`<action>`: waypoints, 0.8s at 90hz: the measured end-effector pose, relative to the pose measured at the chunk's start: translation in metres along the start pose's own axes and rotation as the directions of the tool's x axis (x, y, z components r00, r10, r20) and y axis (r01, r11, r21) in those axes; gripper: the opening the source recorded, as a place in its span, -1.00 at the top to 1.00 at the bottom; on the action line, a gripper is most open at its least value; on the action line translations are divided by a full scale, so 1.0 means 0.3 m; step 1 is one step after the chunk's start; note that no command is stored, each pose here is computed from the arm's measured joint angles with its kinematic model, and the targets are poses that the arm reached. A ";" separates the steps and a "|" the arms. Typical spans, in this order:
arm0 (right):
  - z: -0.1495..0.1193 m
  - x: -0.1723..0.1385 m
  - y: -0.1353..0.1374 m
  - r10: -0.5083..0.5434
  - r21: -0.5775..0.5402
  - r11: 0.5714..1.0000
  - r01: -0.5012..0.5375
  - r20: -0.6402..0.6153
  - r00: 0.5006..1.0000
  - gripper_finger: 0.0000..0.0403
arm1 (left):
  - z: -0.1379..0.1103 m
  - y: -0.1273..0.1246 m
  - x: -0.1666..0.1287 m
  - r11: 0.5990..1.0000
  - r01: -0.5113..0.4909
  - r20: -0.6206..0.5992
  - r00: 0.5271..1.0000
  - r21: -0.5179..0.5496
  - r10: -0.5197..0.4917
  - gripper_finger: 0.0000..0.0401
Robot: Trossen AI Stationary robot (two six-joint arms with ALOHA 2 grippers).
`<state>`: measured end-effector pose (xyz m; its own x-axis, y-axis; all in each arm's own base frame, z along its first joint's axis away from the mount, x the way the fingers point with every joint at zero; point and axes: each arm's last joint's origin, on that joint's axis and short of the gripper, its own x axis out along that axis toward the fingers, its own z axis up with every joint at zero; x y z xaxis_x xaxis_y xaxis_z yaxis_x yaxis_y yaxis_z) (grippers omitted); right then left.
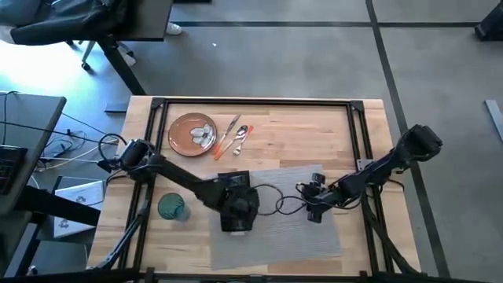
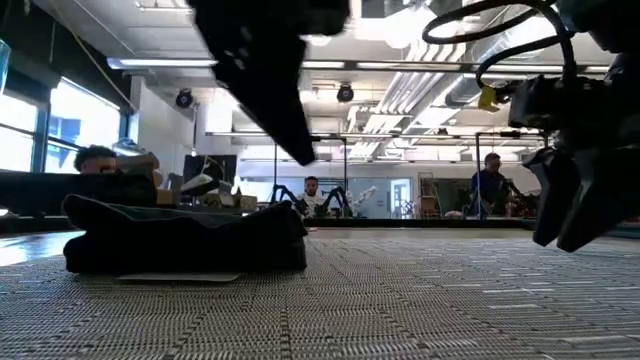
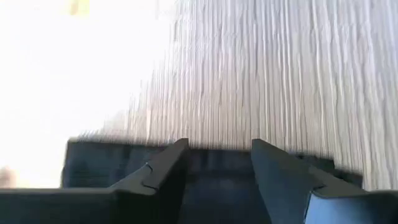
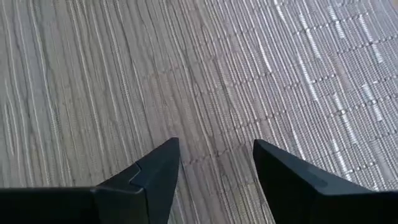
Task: Set table place
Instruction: Adjust the black napkin
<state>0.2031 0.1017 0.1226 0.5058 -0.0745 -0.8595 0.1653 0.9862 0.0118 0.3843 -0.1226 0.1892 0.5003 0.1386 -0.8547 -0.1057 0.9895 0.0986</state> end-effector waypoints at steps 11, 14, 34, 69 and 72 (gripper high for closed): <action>0.001 0.000 0.001 0.003 0.004 1.000 -0.003 0.003 1.000 0.04 | 0.017 0.064 0.101 0.999 0.034 -0.022 0.999 0.027 -0.034 0.28; 0.001 0.000 0.001 0.003 0.004 1.000 -0.003 0.003 1.000 0.04 | 0.013 0.081 0.128 0.998 0.044 -0.043 0.998 0.033 -0.043 0.29; -0.002 0.000 0.000 0.000 0.017 1.000 0.000 -0.006 1.000 0.04 | -0.028 0.108 0.191 0.993 0.122 -0.196 0.973 -0.007 -0.121 0.34; -0.011 -0.001 -0.007 -0.026 0.005 1.000 0.026 -0.031 0.999 0.04 | -0.086 0.017 0.129 0.997 0.062 -0.286 0.955 -0.050 -0.074 0.35; -0.011 -0.001 -0.008 -0.026 0.004 1.000 0.026 -0.032 0.999 0.04 | -0.088 0.012 0.128 0.997 0.057 -0.286 0.956 -0.058 -0.072 0.35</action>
<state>0.1998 0.1000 0.1211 0.4738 -0.0956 -0.8754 0.1823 0.9832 -0.0087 0.3805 -0.1150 0.1432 0.2400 0.0498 -0.9695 -0.1267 0.9917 0.0196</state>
